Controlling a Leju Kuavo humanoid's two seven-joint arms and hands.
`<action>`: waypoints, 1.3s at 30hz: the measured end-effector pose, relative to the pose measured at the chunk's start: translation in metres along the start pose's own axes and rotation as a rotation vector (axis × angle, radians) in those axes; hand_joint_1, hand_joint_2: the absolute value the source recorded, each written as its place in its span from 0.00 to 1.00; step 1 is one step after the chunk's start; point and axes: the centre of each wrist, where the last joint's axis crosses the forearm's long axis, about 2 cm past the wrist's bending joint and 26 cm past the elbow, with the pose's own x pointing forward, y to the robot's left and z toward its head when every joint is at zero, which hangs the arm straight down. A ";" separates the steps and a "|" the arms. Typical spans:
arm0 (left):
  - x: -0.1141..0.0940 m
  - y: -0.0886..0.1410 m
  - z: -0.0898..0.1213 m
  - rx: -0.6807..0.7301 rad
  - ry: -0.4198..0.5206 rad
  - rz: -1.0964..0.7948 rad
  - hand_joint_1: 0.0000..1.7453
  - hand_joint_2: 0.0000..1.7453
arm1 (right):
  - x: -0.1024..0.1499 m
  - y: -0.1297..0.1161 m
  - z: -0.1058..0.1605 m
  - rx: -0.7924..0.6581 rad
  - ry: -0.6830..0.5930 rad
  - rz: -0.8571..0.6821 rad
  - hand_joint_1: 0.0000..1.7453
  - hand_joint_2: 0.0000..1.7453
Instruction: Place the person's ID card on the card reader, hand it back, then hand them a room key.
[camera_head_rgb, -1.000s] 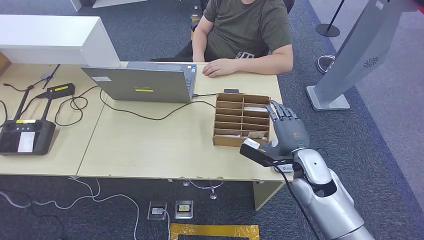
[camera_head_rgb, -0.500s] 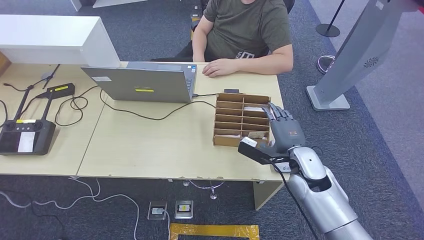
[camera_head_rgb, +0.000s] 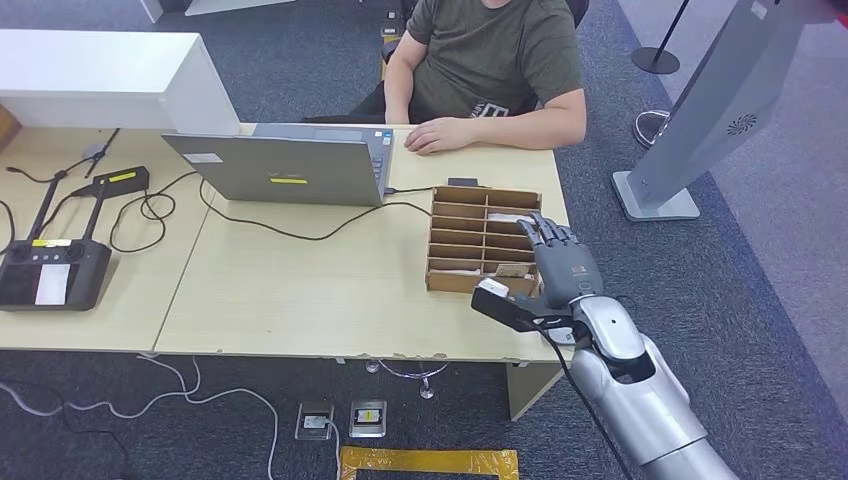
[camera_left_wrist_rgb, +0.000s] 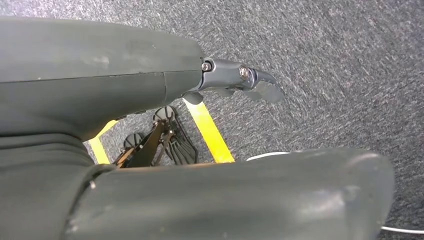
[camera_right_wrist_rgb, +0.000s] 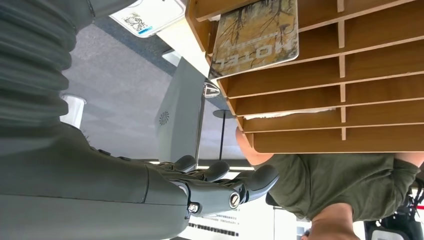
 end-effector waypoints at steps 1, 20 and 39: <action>0.000 0.000 0.000 0.005 0.000 0.000 0.00 0.00 | 0.000 0.000 0.000 0.001 -0.001 0.000 0.00 1.00; -0.001 0.000 0.000 0.013 0.001 -0.009 0.00 0.00 | 0.003 0.009 -0.002 0.032 -0.013 -0.017 0.00 1.00; -0.002 -0.002 0.000 0.004 0.002 -0.025 0.00 0.00 | 0.001 0.018 -0.003 0.044 -0.008 -0.026 0.00 1.00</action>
